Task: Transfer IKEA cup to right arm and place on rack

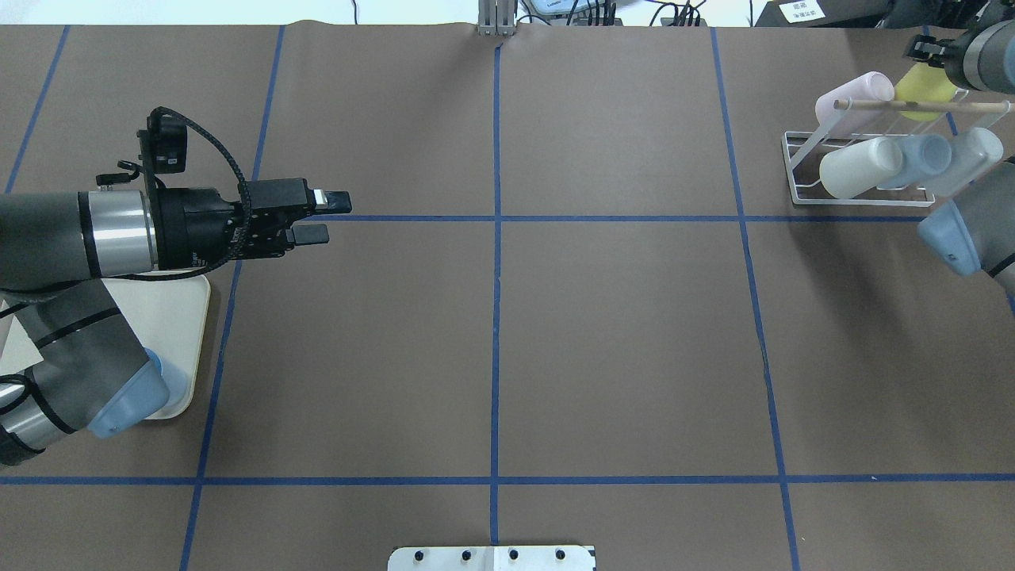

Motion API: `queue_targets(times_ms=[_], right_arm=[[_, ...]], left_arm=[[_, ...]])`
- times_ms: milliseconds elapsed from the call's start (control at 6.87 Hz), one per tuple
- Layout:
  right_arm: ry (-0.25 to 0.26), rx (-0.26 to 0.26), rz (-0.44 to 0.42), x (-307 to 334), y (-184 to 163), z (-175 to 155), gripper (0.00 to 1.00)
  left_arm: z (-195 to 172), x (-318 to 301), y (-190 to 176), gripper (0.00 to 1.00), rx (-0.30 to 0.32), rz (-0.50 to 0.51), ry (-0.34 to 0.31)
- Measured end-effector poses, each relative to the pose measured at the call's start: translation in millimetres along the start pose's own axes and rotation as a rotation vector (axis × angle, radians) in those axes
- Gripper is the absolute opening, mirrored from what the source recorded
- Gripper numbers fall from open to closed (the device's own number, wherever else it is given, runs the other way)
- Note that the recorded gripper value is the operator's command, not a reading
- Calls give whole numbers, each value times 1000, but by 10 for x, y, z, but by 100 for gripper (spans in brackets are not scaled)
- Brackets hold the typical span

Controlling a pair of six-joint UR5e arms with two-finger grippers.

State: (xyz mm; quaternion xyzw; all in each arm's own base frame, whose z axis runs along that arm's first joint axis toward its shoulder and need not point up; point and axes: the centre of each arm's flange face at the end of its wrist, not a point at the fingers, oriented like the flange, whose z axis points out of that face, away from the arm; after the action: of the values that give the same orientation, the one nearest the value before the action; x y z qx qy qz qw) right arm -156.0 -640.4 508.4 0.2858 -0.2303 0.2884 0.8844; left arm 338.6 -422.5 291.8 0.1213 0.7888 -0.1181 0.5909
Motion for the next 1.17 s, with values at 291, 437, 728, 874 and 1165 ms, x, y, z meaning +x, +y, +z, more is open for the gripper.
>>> queue_targets(times_ms=[291,437,728,874,1165], right_arm=[[-23,7,-5,-173,-19,-54,100],[-34,11,-7,-245,-38,-90,100],[-74,26,-8,-420,-122,-285,100],[-108,29,-9,-527,-151,-439,100],[-208,7,-18,-665,-87,-866,100]], left_arm=[[-5,-9,-10,100,1,0,-6],[-34,-4,-95,100,18,3,-24],[-252,71,-545,100,75,62,-117],[-424,77,-795,100,83,132,-184],[-682,-168,-1082,100,85,264,-341]])
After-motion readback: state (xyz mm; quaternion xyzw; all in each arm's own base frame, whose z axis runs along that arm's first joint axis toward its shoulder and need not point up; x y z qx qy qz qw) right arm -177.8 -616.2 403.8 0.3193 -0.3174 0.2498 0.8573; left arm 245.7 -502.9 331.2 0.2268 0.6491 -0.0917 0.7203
